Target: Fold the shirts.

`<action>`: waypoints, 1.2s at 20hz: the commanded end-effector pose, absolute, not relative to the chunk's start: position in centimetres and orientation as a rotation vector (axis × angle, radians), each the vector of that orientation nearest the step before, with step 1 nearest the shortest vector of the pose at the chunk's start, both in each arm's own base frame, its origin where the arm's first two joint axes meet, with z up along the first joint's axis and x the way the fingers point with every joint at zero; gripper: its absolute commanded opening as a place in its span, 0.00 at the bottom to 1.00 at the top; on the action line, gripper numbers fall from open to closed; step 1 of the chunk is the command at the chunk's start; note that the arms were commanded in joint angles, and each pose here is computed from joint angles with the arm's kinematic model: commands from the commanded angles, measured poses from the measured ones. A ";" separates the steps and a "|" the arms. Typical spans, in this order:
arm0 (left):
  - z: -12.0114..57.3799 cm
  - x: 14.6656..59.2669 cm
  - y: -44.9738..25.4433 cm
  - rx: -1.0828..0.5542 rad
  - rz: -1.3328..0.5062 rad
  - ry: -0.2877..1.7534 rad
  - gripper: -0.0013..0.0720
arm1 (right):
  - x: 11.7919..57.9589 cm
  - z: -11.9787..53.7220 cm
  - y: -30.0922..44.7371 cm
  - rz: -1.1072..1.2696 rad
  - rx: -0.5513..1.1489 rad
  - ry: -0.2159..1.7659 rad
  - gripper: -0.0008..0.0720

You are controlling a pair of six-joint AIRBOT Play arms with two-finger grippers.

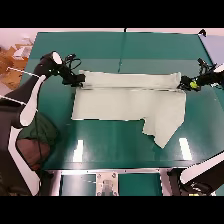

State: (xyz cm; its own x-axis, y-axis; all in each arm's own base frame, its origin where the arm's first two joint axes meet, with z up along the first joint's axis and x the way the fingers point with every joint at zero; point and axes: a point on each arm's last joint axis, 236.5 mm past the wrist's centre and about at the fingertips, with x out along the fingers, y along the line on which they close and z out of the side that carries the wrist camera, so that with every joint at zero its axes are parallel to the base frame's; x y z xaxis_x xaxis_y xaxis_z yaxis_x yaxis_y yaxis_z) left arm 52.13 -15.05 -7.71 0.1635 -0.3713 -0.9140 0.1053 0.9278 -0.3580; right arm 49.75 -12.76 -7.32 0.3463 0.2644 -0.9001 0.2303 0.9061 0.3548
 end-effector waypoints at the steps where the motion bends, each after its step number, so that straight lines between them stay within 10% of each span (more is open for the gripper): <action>1: -7.4 51.8 -16.2 -0.288 -0.368 1.378 0.06 | 49.7 -7.5 -12.3 0.030 0.458 1.241 0.03; 3: -6.8 51.5 -17.0 -0.321 -0.391 1.390 0.67 | 49.4 -7.3 -12.2 0.035 0.465 1.256 0.33; 4: -6.4 51.3 -16.9 -0.319 -0.397 1.400 0.73 | 49.1 -6.9 -12.2 0.037 0.465 1.271 0.42; 7: -3.5 50.1 -15.3 -0.224 -0.378 1.456 0.73 | 46.7 -4.5 -14.6 -0.057 0.454 1.355 0.40; 9: -1.9 48.4 -12.7 -0.123 -0.307 1.526 0.11 | 44.3 -2.8 -16.3 -0.139 0.475 1.392 0.10; 10: -1.5 47.2 -11.9 -0.100 -0.290 1.567 0.05 | 43.0 -2.2 -16.7 -0.172 0.502 1.412 0.03; 21: -0.9 32.6 -11.2 -0.275 -0.216 1.460 0.05 | 21.6 -4.6 -13.6 -0.484 0.895 1.335 0.03; 22: -1.8 31.4 -11.6 -0.325 -0.208 1.436 0.24 | 20.7 -5.6 -12.7 -0.496 0.923 1.323 0.04; 23: -2.7 30.5 -12.0 -0.377 -0.206 1.419 0.82 | 20.1 -6.4 -11.9 -0.498 0.941 1.323 0.17; 24: -3.7 30.0 -12.9 -0.461 -0.203 1.402 0.98 | 19.9 -7.3 -11.0 -0.490 0.971 1.329 0.44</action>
